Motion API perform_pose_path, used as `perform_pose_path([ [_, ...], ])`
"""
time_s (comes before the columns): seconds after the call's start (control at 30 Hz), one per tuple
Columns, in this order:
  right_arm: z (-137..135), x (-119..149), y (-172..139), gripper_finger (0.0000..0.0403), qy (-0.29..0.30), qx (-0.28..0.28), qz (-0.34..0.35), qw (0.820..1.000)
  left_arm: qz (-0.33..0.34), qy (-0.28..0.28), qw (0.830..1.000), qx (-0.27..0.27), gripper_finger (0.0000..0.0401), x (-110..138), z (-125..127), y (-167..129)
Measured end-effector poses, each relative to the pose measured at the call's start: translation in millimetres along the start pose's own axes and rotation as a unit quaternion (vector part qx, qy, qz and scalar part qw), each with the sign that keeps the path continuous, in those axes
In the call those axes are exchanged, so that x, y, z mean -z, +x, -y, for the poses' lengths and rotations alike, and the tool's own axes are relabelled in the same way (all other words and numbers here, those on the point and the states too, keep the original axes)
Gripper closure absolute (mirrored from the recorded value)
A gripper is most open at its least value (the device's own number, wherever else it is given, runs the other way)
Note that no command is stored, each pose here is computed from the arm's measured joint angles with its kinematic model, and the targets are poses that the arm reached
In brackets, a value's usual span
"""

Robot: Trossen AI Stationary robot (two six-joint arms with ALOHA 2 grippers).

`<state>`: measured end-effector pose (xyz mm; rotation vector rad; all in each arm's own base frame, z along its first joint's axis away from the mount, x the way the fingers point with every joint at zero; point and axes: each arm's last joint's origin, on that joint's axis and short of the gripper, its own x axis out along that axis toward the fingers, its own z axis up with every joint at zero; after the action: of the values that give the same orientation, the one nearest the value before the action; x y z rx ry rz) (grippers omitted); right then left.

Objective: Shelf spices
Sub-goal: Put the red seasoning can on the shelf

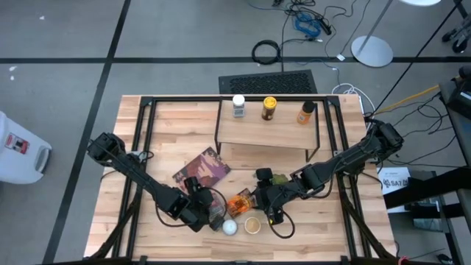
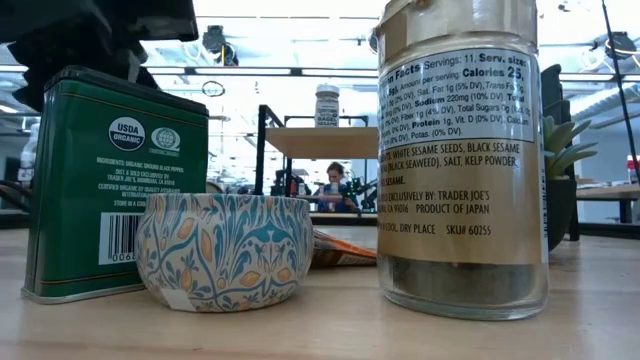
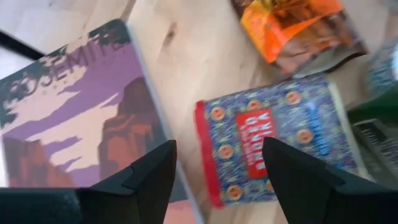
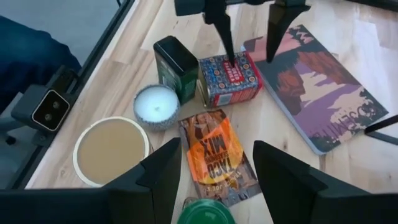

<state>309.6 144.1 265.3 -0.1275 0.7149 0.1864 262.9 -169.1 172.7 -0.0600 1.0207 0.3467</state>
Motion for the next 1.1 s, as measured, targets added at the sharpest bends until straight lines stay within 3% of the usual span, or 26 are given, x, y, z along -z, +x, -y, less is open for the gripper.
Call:
perform_pose_path([
  [0.23,-1,2,1,0.0216,-0.003,-0.005,-0.006,1.000,-0.008,0.003,1.000,-0.022,0.0120,8,0,-4],
  [0.43,-7,3,-1,0.0208,-0.024,-0.014,-0.002,1.000,0.049,0.006,0.998,-0.034,0.0111,7,0,-21],
  [0.6,-6,-6,1,0.0192,-0.016,-0.014,0.040,0.999,0.068,-0.004,0.998,-0.020,0.0111,7,-1,-30],
  [0.77,7,-10,13,0.0181,0.000,-0.029,0.056,0.998,0.051,-0.023,0.998,-0.004,0.0111,17,-4,-21],
  [1.1,47,2,57,0.0179,0.063,-0.056,0.017,0.996,0.057,-0.077,0.995,0.026,0.0111,40,-2,-9],
])
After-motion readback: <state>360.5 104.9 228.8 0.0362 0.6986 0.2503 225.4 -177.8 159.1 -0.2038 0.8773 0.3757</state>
